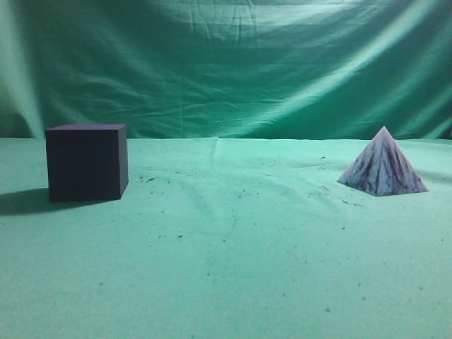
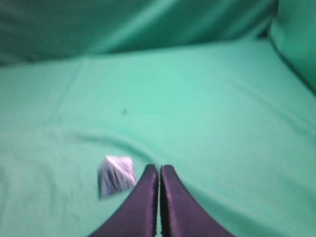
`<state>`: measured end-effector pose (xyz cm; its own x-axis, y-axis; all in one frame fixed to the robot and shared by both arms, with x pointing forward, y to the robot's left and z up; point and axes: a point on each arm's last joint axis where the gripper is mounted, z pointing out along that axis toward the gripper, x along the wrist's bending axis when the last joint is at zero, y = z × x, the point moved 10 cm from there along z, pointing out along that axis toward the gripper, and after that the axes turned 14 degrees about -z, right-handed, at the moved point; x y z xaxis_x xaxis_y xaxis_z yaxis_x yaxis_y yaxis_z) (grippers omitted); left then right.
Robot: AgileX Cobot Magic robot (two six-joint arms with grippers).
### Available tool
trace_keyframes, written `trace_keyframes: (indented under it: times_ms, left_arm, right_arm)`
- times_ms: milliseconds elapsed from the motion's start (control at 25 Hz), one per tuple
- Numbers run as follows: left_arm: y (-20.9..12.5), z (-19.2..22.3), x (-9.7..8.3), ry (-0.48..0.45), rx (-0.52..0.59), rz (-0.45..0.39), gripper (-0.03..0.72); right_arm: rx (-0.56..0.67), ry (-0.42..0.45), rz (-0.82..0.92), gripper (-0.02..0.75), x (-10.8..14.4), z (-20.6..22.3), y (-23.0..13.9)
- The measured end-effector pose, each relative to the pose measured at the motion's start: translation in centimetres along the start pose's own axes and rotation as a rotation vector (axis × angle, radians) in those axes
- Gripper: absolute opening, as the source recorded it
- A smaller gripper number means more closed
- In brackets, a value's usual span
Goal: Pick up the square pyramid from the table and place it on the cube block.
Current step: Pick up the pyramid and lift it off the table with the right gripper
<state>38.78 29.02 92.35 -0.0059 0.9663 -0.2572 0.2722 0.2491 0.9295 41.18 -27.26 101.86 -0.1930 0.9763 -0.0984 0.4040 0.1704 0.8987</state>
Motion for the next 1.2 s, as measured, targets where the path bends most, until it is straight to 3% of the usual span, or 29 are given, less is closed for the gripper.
trace_keyframes:
  times_ms: [440, 560, 800, 840, 880, 1040, 1080, 1200]
  left_arm:
    - [0.0, 0.0, 0.0, 0.0, 0.0, 0.0, 0.0]
    - [0.0, 0.0, 0.0, 0.0, 0.0, 0.0, 0.0]
    - [0.0, 0.0, 0.0, 0.0, 0.0, 0.0, 0.0]
    - [0.0, 0.0, 0.0, 0.0, 0.0, 0.0, 0.0]
    - [0.0, 0.0, 0.0, 0.0, 0.0, 0.0, 0.0]
    - [0.0, 0.0, 0.0, 0.0, 0.0, 0.0, 0.0]
    - [0.0, 0.0, 0.0, 0.0, 0.0, 0.0, 0.0]
    - [0.0, 0.0, 0.0, 0.0, 0.0, 0.0, 0.0]
  right_arm:
    - [0.555, 0.224, -0.255, 0.0, 3.8, 5.0, -1.0]
    - [0.65, 0.269, -0.257, 0.148, 5.1, 6.9, -1.3]
    - [0.714, 0.341, -0.255, 0.591, 7.3, 10.6, -1.8]
    - [0.717, 0.35, -0.256, 0.627, 7.6, 11.3, -1.9]
    - [0.722, 0.358, -0.254, 0.655, 7.8, 12.0, -2.0]
    - [0.757, 0.363, -0.257, 0.643, 8.4, 14.6, -2.7]
    - [0.77, 0.364, -0.257, 0.683, 8.5, 15.2, -2.9]
    - [0.813, 0.369, -0.262, 0.669, 8.9, 17.2, -3.7]
